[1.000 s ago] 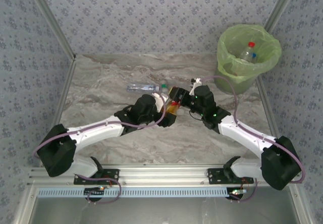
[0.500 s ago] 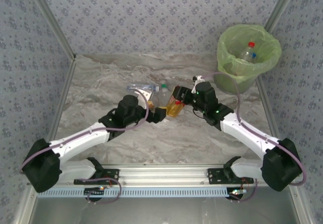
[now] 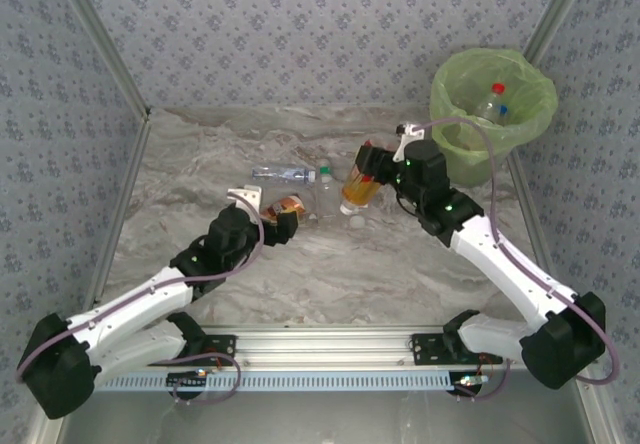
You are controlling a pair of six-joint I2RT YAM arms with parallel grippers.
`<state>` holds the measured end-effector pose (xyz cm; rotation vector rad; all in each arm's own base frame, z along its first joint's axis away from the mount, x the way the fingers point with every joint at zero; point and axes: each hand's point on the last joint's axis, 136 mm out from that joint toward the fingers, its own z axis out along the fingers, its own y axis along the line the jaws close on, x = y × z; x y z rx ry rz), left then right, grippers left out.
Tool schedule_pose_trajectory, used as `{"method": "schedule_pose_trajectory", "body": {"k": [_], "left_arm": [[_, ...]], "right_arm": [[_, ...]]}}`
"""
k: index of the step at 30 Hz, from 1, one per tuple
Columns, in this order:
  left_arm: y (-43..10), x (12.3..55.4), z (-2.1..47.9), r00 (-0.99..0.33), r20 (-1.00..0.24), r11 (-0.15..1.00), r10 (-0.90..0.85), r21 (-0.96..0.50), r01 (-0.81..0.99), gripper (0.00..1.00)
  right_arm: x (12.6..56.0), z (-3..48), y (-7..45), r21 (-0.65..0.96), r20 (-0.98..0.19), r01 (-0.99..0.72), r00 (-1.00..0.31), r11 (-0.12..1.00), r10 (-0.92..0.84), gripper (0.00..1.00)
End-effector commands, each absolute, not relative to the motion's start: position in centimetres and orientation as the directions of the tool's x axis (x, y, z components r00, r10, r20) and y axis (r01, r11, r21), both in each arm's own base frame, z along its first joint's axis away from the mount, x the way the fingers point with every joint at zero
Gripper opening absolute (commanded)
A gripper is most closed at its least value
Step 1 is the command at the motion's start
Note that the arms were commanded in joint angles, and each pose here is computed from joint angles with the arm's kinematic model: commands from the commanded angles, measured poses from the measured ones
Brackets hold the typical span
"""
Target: Put the plastic bottles in the bin
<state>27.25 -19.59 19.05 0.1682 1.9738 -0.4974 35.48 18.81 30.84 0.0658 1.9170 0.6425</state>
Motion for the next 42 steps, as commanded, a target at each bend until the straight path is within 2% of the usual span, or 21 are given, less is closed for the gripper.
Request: {"method": "schedule_pose_trajectory", "body": {"k": [1, 7, 14, 23, 29, 33, 38, 42], "left_arm": [[-17.2, 27.4, 18.4, -0.443, -0.891, 0.946, -0.097, -0.221, 0.236, 0.99], [-16.3, 27.1, 18.2, -0.434, -0.893, 0.953, -0.114, -0.221, 0.206, 0.99], [-16.0, 27.2, 17.8, -0.443, -0.890, 0.958, -0.111, -0.214, 0.190, 0.99], [-16.2, 27.5, 17.5, -0.459, -0.882, 0.961, -0.103, -0.208, 0.184, 0.99], [-17.4, 28.1, 17.2, -0.484, -0.872, 0.958, -0.077, -0.198, 0.205, 0.99], [-18.4, 28.5, 17.1, -0.508, -0.860, 0.954, -0.059, -0.198, 0.225, 0.99], [-19.1, 28.8, 16.5, -0.536, -0.843, 0.951, -0.047, -0.201, 0.234, 0.99], [-19.3, 29.0, 16.2, -0.548, -0.836, 0.954, -0.041, -0.196, 0.226, 0.99]], "right_arm": [[36.1, 35.6, 15.9, 0.370, -0.908, -0.219, -0.291, 0.903, 0.301, 0.54], [38.4, 40.5, 10.7, 0.346, -0.934, -0.132, -0.138, 0.929, 0.329, 0.54], [40.8, 46.9, 4.0, 0.316, -0.941, -0.025, 0.116, 0.949, 0.316, 0.55], [44.1, 49.7, -4.3, 0.349, -0.900, 0.157, 0.331, 0.924, 0.284, 0.55], [47.7, 47.8, -9.5, 0.420, -0.878, 0.323, 0.380, 0.848, 0.290, 0.55], [49.5, 46.9, -11.2, 0.438, -0.857, 0.360, 0.443, 0.824, 0.262, 0.56], [52.8, 45.9, -10.8, 0.237, -0.921, 0.486, 0.388, 0.841, 0.036, 0.56], [55.3, 44.1, -11.9, 0.186, -0.952, 0.520, 0.305, 0.834, 0.022, 0.57]]}}
